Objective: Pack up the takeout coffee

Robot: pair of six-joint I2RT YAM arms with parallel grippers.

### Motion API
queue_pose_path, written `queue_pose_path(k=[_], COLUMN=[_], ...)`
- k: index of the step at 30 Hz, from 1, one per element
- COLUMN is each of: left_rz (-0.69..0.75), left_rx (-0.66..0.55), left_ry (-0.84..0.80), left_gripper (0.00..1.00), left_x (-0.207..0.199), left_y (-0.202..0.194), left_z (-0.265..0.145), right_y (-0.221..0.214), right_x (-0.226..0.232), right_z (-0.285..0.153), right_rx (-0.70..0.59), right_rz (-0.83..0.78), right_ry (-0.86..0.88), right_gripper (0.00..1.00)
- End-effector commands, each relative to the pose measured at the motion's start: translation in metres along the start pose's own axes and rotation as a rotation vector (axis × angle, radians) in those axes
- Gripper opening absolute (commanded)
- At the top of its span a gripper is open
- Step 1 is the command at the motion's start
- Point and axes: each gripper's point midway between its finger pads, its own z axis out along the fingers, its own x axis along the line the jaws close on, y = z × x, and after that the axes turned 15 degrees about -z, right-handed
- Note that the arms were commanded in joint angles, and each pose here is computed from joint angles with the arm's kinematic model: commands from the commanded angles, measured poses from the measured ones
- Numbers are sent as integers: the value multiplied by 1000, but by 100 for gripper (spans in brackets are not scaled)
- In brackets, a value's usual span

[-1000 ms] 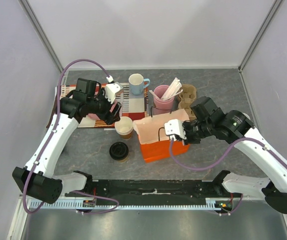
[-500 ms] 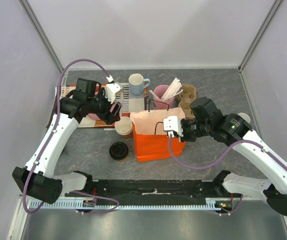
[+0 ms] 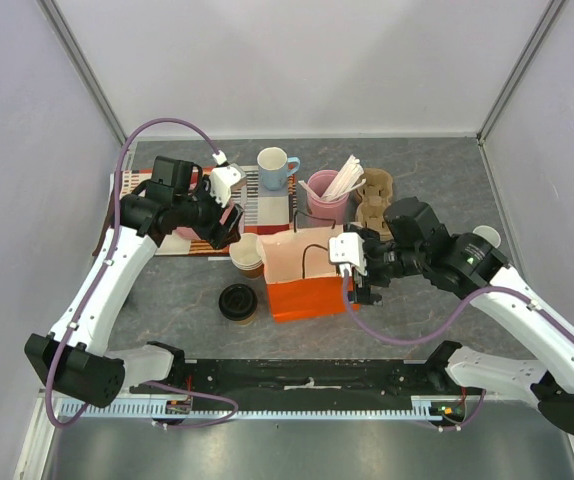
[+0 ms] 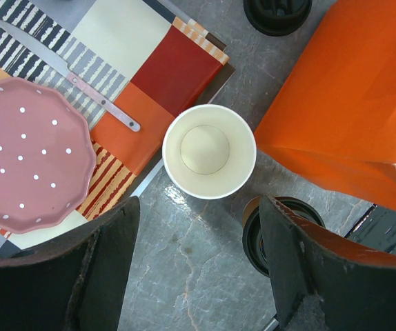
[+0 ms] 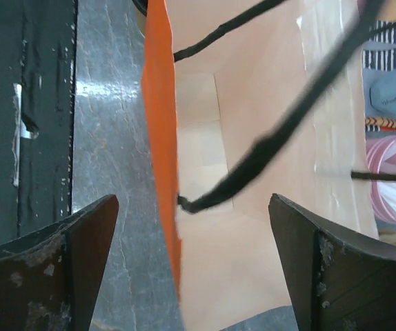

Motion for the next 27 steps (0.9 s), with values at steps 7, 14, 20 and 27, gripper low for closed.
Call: queue_pose_path(k=[7,14,20,27], left_rz=[12,14,14,17], left_rx=[-65,-67,-73,-67], left_ry=[41,49,57,56], left_gripper=[77,77,77,77], left_x=[5,5,5,4], left_y=[22,23,27,22], left_z=[-12,-14,-19,-18], right_y=[109,156,75,-53], right_x=[-51,-115,-203,-235], right_z=[-54,-107,-146,-168], right_rx=[-357,-489,-217,-123], right_rz=[96,257,623,995], right_ry=[-182,-451,-1037,-1218], right_gripper=[98,98,98,89])
